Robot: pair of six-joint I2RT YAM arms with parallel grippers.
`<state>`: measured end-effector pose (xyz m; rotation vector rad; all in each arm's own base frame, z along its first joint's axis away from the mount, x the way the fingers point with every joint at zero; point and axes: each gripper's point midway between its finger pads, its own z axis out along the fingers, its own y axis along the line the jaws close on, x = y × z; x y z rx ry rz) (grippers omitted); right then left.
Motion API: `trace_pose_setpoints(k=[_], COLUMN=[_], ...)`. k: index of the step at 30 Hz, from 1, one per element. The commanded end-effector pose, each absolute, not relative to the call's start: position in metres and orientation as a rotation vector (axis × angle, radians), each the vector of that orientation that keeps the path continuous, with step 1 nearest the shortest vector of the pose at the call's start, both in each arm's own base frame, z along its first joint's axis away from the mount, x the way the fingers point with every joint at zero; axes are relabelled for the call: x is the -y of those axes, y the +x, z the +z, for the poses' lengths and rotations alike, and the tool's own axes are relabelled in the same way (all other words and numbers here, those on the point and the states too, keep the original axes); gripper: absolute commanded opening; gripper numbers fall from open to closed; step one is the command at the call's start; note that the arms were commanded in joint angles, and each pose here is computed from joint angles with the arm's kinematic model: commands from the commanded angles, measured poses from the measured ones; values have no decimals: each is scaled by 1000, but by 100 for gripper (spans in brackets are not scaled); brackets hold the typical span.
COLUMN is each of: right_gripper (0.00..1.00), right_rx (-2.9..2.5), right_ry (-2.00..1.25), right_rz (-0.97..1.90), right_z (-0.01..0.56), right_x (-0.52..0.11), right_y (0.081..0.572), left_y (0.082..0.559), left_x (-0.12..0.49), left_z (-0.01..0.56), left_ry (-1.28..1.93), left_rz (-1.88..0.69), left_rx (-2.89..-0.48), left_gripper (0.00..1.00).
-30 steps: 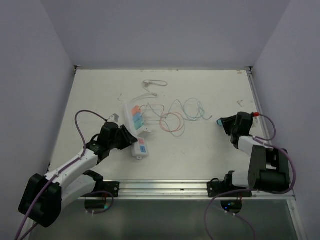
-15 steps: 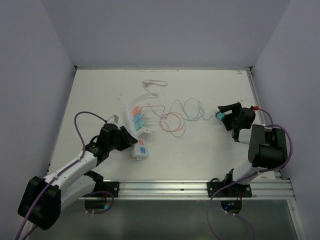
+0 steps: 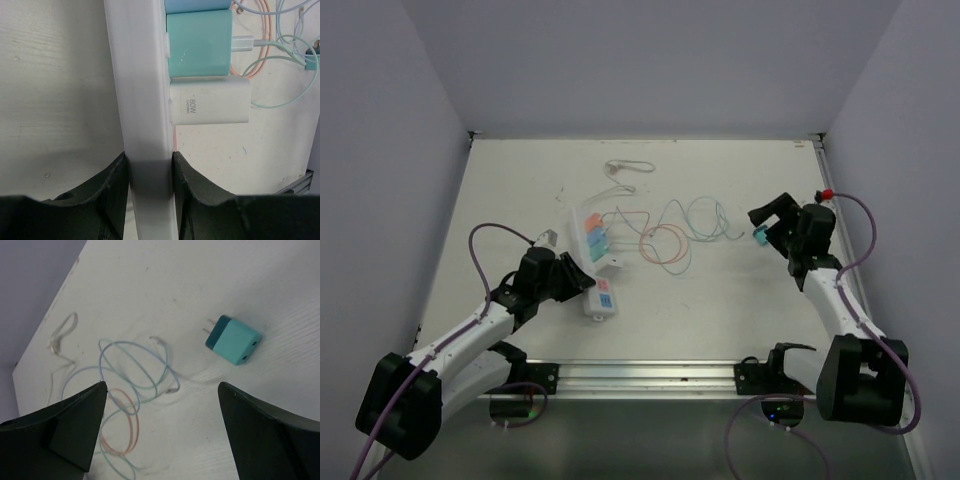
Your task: Pull the plug off the socket
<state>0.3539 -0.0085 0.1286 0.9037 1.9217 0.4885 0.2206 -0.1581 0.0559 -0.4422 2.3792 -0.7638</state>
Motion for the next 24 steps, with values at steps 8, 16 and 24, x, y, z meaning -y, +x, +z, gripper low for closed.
trace_pose_setpoints(k=[8, 16, 24], right_gripper=[96, 99, 99], right_rx=[-2033, -2139, -2215], right_ry=[262, 56, -42], right_rz=[911, 1038, 1024], right_z=[184, 172, 159], right_x=[-196, -295, -348], right_y=[294, 265, 257], left_y=[209, 204, 198], left_x=[153, 154, 154], left_z=[41, 40, 37], left_ry=[-388, -390, -387], left_rz=[-731, -748, -765], left_rx=[-2433, -2440, -2446], left_gripper=[0, 0, 0])
